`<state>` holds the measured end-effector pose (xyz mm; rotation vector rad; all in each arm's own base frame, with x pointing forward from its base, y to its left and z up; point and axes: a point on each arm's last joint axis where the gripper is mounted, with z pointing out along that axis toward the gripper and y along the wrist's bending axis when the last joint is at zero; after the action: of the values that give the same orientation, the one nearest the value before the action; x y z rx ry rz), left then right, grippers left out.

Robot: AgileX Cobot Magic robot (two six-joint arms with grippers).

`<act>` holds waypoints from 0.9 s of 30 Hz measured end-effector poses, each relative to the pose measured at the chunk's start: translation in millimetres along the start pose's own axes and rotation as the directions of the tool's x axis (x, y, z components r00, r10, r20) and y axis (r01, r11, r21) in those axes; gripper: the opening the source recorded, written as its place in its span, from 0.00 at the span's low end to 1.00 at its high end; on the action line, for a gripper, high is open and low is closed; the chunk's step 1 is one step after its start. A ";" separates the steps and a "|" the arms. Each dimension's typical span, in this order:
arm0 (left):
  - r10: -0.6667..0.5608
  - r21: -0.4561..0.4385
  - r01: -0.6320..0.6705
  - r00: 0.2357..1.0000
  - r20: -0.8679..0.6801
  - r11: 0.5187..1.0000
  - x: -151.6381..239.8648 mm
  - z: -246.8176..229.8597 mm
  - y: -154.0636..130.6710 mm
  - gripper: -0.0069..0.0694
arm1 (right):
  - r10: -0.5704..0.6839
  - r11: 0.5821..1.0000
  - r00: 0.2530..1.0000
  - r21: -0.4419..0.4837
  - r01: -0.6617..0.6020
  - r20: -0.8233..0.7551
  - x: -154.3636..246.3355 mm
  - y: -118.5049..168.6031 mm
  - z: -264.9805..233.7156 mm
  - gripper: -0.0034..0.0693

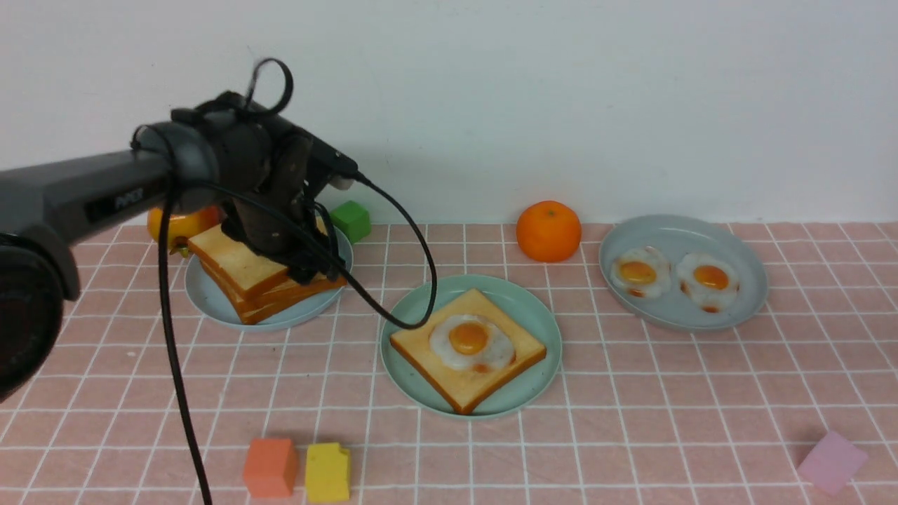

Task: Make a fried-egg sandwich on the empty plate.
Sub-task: Use the left arm to grab a slice of bread

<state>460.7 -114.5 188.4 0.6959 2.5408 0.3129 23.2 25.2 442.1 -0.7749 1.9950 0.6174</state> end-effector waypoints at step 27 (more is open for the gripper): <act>0.001 -0.045 0.000 1.000 0.019 0.999 -3.1 -1.4 4.4 0.26 | 0.021 0.998 1.000 -0.054 -0.021 -0.006 0.5 4.9 -0.1 0.08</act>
<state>464.2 -112.5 192.3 0.6797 2.5079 0.3612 19.4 28.3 442.3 -0.7904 2.0010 0.6845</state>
